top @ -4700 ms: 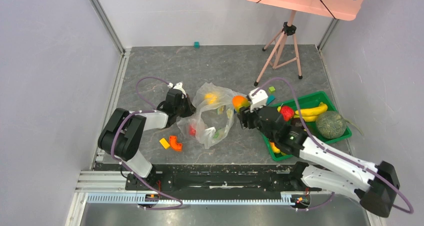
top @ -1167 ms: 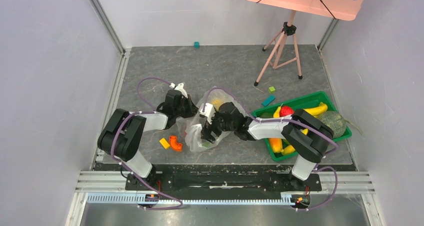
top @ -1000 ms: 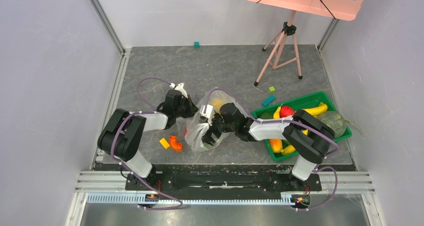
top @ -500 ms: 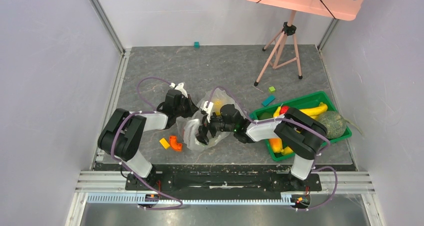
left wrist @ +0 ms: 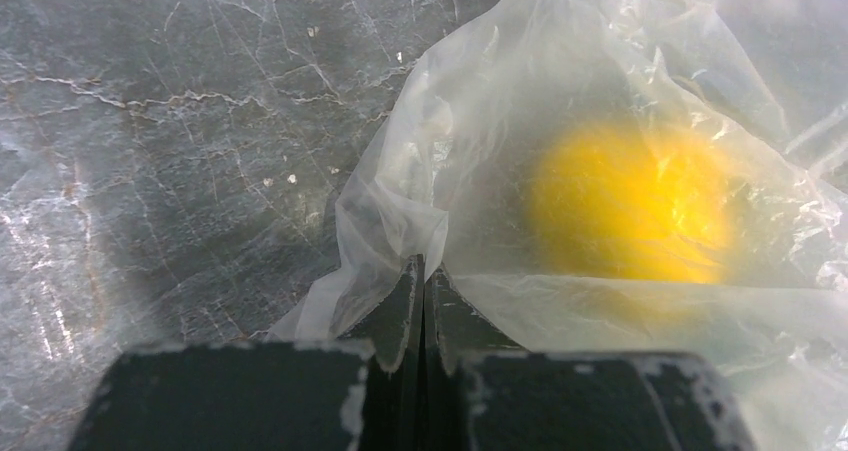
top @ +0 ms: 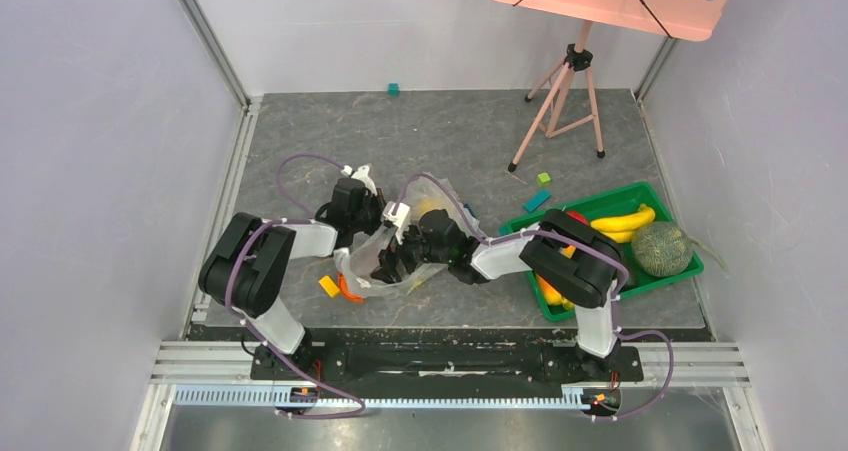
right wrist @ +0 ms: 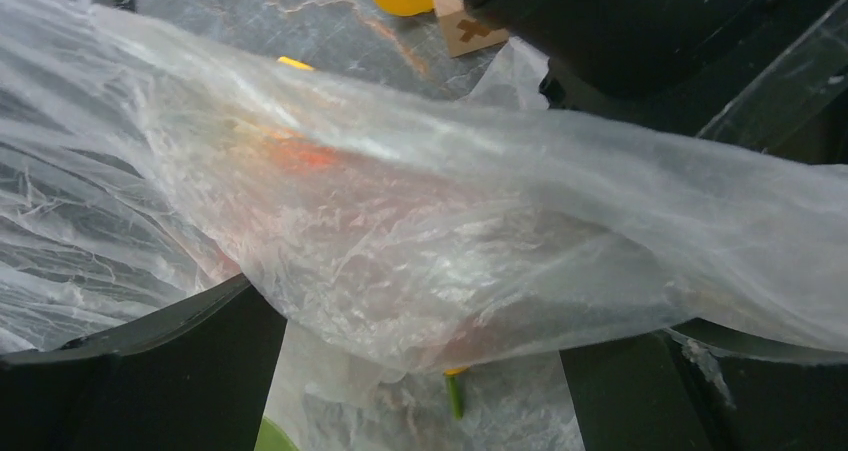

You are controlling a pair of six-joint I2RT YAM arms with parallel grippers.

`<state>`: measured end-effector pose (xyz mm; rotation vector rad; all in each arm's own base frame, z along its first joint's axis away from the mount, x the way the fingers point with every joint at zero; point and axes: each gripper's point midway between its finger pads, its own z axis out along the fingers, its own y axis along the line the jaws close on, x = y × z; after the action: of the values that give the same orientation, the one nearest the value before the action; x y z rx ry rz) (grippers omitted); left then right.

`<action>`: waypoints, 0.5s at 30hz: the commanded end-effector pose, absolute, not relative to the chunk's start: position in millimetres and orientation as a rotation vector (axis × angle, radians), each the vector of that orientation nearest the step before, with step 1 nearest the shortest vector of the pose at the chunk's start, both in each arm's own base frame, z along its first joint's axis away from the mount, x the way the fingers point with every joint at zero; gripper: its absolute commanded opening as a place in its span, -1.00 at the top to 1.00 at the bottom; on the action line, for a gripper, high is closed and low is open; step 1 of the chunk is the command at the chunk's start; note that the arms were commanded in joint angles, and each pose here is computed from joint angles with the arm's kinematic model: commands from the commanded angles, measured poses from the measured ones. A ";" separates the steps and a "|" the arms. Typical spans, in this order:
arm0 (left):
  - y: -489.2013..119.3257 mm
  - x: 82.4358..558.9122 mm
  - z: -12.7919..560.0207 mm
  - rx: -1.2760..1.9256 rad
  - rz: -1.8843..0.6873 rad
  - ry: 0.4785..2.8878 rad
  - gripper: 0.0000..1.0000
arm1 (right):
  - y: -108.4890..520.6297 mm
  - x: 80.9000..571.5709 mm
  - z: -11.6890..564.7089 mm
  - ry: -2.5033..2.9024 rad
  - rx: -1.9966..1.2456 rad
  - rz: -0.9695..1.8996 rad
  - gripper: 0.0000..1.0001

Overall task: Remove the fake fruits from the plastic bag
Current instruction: Adjust the fake fruit in the plastic bag.

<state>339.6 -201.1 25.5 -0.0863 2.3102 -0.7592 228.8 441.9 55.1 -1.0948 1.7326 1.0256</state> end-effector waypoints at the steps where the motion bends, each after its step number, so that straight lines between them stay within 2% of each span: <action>1: -212.4 350.8 38.9 -0.087 -0.824 2.268 0.96 | 451.8 251.7 51.5 1.756 -1.040 0.913 -0.96; 4: -211.8 350.7 36.1 -0.094 -0.816 2.282 0.96 | 448.8 263.9 39.2 1.805 -1.009 0.828 -0.93; 8: -210.8 351.1 35.6 -0.098 -0.807 2.286 0.96 | 440.7 277.0 21.2 1.874 -0.973 0.706 -0.79; 15: -210.1 351.4 35.9 -0.099 -0.801 2.287 0.96 | 422.5 284.2 18.2 1.892 -0.910 0.612 -0.05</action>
<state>344.2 -204.2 25.5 -0.0826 2.3118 -0.7671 268.6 441.9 23.6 -0.9742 1.8624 0.7448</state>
